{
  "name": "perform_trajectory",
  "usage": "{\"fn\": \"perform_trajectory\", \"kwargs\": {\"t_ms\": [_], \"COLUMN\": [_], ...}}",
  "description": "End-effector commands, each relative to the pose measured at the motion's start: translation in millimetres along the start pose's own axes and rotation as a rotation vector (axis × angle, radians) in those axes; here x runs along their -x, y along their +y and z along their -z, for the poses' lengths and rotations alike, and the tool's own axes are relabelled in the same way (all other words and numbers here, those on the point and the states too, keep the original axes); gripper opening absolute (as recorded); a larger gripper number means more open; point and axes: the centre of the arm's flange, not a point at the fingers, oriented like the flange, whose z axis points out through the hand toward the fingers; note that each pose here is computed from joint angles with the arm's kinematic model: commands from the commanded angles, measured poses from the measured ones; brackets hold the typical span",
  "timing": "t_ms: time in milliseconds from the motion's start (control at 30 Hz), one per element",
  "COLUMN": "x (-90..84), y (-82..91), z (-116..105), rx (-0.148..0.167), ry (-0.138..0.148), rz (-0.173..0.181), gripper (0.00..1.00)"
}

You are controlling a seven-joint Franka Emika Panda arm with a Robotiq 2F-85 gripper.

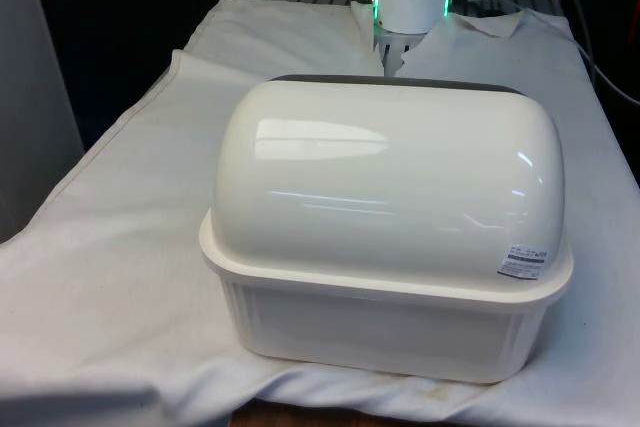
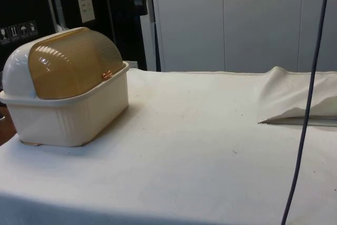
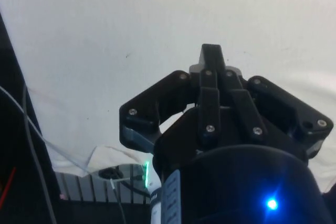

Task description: Open the lid, then close it.

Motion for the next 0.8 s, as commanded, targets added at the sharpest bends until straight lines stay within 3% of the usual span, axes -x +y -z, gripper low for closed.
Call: {"fn": "perform_trajectory", "kwargs": {"t_ms": [0,33,267,300,367,567,600,767], "x": [0.4,1.8,2.2,2.4,2.3,1.6,2.3,-0.2], "y": [0.0,-1.4,-2.4,-1.8,-2.3,-3.3,-2.5,-3.1], "z": [-2.1,-5.2,-22.3,-19.7,-30.3,-48.0,-45.4,-67.2], "rx": [0.0,0.009,0.006,0.0,0.006,0.004,-0.001,0.002], "ry": [0.002,0.022,0.04,0.027,0.048,0.06,0.05,0.069], "rz": [-0.004,-0.016,-0.038,-0.029,-0.047,-0.061,-0.054,-0.07], "gripper": [0.0,0.0,0.0,0.0,0.0,0.0,0.0,0.0]}}
